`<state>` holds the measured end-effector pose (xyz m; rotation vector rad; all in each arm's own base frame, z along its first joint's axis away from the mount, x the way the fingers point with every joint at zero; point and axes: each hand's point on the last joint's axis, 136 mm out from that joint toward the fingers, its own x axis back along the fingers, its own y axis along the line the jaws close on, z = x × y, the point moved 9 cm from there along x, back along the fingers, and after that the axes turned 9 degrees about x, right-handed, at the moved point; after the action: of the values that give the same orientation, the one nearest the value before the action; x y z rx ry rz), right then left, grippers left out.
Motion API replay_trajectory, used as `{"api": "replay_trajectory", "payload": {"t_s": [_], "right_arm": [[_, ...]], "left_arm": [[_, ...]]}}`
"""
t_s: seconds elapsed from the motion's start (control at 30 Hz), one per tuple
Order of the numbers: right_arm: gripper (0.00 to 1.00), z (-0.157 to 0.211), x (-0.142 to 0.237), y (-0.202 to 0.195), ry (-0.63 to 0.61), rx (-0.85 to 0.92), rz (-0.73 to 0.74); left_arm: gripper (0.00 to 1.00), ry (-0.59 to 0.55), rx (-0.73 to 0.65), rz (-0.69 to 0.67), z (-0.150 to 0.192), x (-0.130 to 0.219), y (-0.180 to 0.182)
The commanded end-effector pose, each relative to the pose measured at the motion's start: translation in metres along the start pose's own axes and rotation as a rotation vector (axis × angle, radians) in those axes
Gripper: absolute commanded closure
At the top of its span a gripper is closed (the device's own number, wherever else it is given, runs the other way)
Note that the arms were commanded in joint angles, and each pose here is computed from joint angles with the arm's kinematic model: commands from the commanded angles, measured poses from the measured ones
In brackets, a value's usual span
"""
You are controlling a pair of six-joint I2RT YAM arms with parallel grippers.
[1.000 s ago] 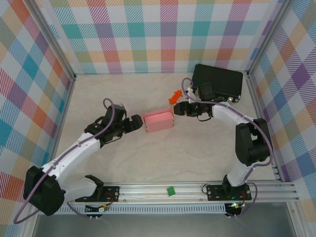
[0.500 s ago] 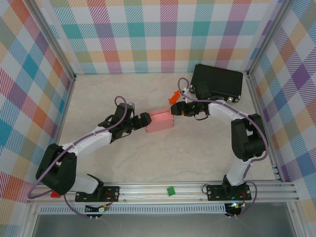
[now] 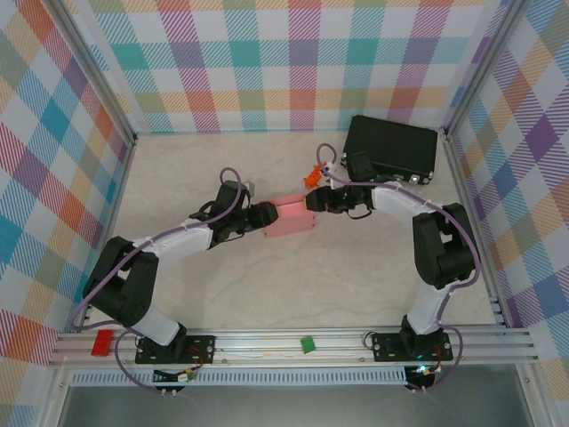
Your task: Fold the paper box
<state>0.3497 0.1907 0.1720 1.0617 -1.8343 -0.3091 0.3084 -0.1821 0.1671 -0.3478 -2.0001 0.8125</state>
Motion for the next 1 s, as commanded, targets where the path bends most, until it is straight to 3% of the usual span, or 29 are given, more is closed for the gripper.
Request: {"api": "replay_trajectory", "payload": {"t_s": [0.0, 0.53, 0.97], "right_arm": [[0.47, 0.007, -0.001, 0.007, 0.013, -0.022, -0.001], [0.48, 0.026, 0.013, 0.022, -0.098, -0.155, 0.188], [0.48, 0.015, 0.004, 0.013, -0.047, -0.112, 0.241]], "left_arm": [[0.41, 0.022, -0.037, 0.005, -0.006, -0.004, -0.004], [0.49, 0.144, -0.087, 0.031, -0.014, -0.029, -0.005], [0.49, 0.147, -0.031, 0.056, -0.008, -0.016, -0.006]]}}
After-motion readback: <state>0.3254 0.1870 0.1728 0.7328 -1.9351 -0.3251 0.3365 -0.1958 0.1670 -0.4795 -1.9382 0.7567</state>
